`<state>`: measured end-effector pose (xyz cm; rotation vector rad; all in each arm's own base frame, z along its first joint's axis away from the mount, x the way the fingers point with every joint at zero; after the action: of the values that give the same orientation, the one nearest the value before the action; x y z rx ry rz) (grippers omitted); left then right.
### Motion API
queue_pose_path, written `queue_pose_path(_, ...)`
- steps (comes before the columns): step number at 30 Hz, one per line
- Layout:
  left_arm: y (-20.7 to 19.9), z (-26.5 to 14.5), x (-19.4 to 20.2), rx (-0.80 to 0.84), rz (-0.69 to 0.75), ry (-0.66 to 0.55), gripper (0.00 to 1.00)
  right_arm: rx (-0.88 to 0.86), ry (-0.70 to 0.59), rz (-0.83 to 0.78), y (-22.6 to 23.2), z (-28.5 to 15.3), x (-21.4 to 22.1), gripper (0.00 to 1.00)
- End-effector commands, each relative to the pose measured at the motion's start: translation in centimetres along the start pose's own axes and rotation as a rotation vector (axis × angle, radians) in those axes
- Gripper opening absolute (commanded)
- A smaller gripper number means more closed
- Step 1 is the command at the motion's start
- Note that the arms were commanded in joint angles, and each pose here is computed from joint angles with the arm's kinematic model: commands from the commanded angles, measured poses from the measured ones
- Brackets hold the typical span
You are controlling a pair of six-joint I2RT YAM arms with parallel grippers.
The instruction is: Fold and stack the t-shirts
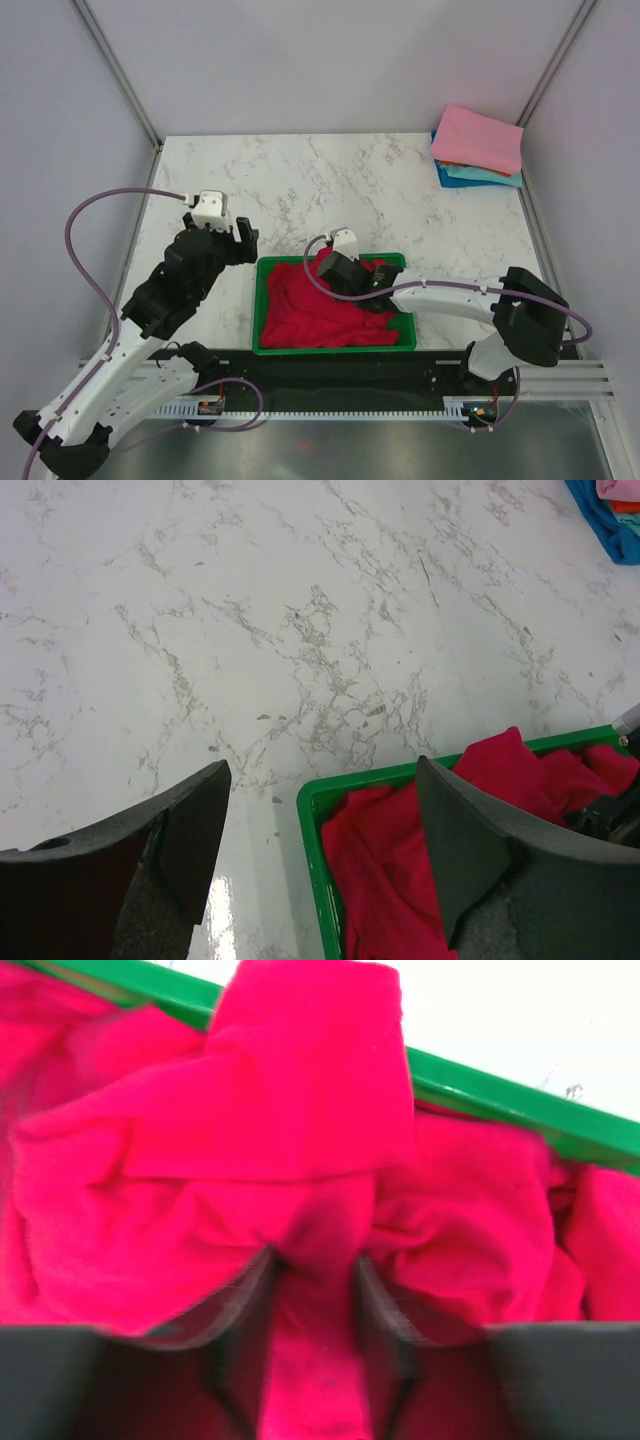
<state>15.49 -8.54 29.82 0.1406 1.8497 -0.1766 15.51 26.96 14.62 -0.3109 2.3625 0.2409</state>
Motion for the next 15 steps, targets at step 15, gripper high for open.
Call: queue_pose_path(15,0.8,-0.4,-1.2,-0.074,0.006,-0.052,0.79,-0.152,-0.359,0.077,2.1,-11.3,-13.9,0.0)
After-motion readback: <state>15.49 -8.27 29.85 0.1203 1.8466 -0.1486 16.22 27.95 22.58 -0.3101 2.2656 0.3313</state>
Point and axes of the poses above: each gripper's point midway between its finger pads, its own z axis out along the fingers, its own y axis along the line the jaws close on, x = y × z, the point moved 10 cm from there along -z, back along the fingers, and after that the axes turned 3 degrees about z, right-handed, at the moved point
